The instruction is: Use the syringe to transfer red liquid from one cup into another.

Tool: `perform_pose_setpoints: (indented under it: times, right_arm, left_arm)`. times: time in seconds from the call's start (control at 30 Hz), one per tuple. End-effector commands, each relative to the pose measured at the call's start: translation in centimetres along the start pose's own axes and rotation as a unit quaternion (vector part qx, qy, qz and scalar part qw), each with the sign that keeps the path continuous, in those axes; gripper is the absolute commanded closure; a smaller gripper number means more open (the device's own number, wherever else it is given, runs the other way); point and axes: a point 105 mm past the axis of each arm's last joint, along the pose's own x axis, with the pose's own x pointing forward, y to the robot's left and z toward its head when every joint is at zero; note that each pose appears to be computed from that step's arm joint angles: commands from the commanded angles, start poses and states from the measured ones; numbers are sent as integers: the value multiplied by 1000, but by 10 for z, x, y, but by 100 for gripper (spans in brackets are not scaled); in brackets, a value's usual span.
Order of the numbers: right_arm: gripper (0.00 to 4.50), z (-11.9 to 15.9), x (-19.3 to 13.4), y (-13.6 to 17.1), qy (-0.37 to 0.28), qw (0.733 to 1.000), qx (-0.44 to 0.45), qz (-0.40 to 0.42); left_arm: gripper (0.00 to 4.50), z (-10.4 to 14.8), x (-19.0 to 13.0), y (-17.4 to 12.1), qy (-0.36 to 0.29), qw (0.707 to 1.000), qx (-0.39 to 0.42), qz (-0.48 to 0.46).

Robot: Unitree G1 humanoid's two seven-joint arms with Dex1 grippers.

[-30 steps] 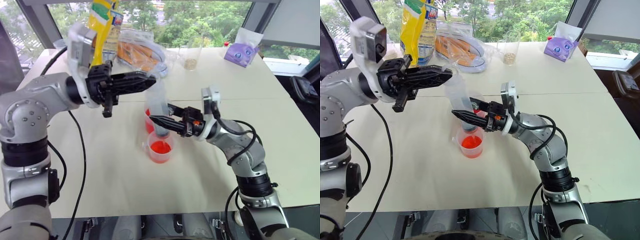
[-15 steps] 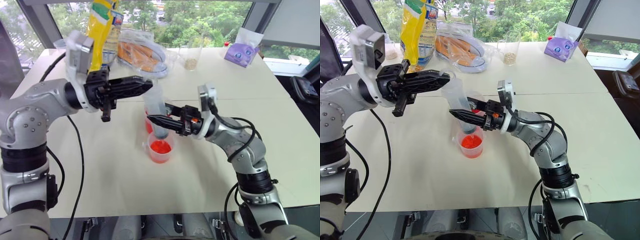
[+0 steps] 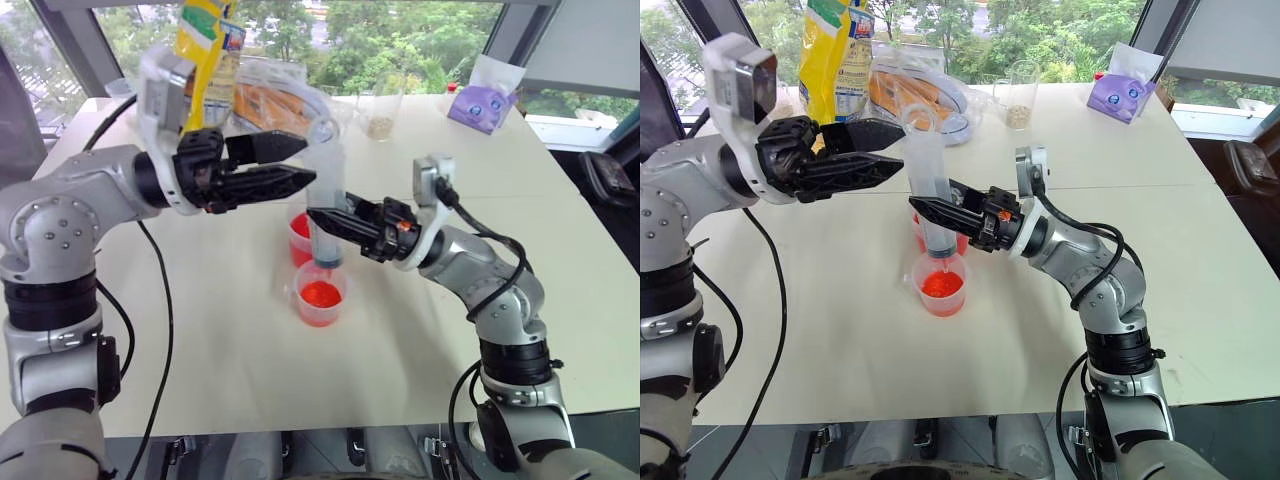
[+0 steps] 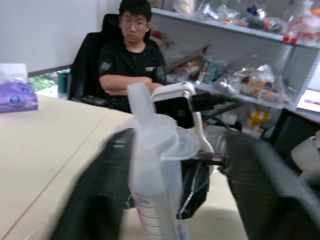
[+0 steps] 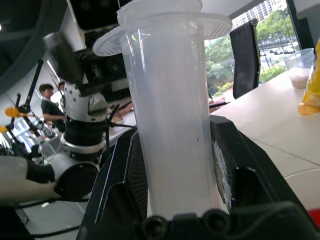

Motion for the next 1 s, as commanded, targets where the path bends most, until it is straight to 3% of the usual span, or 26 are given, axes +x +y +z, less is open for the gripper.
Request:
perform_pose_setpoints:
  times: [0.03,0.3,0.47,0.63,0.87,1.0]
  right_arm:
    - [311,17,4,16,-25,999,-24,31]
    - [311,30,3,6,-40,999,-35,0]
    - [311,62,0,-15,-42,997,-28,-60]
    - [311,71,-26,-54,29,982,31,-187]
    - [311,43,-87,-92,176,910,126,-354]
    - [311,5,-126,-99,284,840,169,-431]
  left_arm:
    - [8,12,-8,0,-17,1000,16,12]
    - [8,25,-44,4,-26,996,39,77]
    - [8,1,-48,-4,13,996,34,81]
    - [8,-16,-47,-8,23,996,30,85]
    - [8,-30,-43,-14,22,996,21,85]
    - [8,-37,-42,-16,27,995,21,89]
